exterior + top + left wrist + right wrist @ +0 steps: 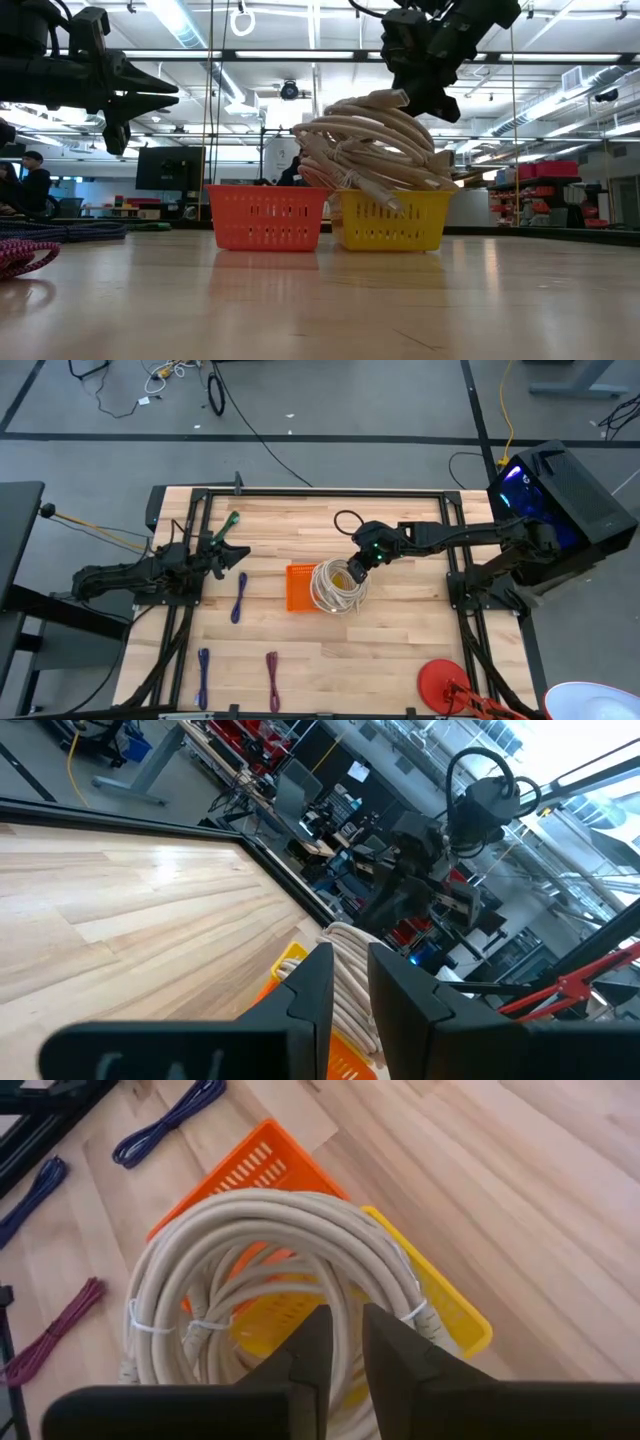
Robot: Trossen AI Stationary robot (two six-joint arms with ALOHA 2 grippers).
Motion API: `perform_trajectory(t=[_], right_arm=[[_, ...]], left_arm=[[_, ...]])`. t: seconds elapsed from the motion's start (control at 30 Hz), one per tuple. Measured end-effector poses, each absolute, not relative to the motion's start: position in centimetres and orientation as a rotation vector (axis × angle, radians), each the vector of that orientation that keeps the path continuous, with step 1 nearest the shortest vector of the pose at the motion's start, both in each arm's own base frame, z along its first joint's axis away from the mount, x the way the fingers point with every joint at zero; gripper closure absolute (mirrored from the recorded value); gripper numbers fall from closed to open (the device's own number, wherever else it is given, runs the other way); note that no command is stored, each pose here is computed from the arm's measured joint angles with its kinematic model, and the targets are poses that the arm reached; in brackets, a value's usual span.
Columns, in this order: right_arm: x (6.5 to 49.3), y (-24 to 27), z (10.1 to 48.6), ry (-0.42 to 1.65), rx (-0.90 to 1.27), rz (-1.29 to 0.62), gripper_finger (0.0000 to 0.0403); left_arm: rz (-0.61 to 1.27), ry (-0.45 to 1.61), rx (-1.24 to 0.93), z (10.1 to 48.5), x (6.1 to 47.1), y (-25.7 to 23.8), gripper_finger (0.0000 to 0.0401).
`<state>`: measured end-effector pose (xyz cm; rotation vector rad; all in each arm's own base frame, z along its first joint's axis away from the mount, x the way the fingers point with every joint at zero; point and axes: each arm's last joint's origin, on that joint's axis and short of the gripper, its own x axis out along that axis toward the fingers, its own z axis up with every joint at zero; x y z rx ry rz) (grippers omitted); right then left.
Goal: Pick & Place USB Port
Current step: Put the green charger cable into the orange bin
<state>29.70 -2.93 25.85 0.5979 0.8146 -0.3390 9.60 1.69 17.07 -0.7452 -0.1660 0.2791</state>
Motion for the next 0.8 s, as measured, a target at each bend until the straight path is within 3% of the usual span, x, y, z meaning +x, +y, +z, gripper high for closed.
perform_trajectory(t=[0.37,0.5,0.67,0.8], right_arm=[[29.8,-3.9,26.1,0.745,0.547,-0.458,0.0342],[30.2,-4.1,26.5,0.683,0.554,-0.443,0.0342],[30.5,-4.0,26.9,0.645,0.56,-0.384,0.0342],[30.6,-4.0,27.0,0.635,0.56,-0.372,0.0342]], left_arm=[[0.315,-0.131,-0.667,16.9,9.6,1.8,0.0332],[0.523,-0.005,-0.627,16.9,9.3,2.5,0.0336],[0.749,0.363,-0.56,18.8,7.7,3.0,0.0346],[0.893,0.314,-0.511,22.3,8.1,3.8,0.035]])
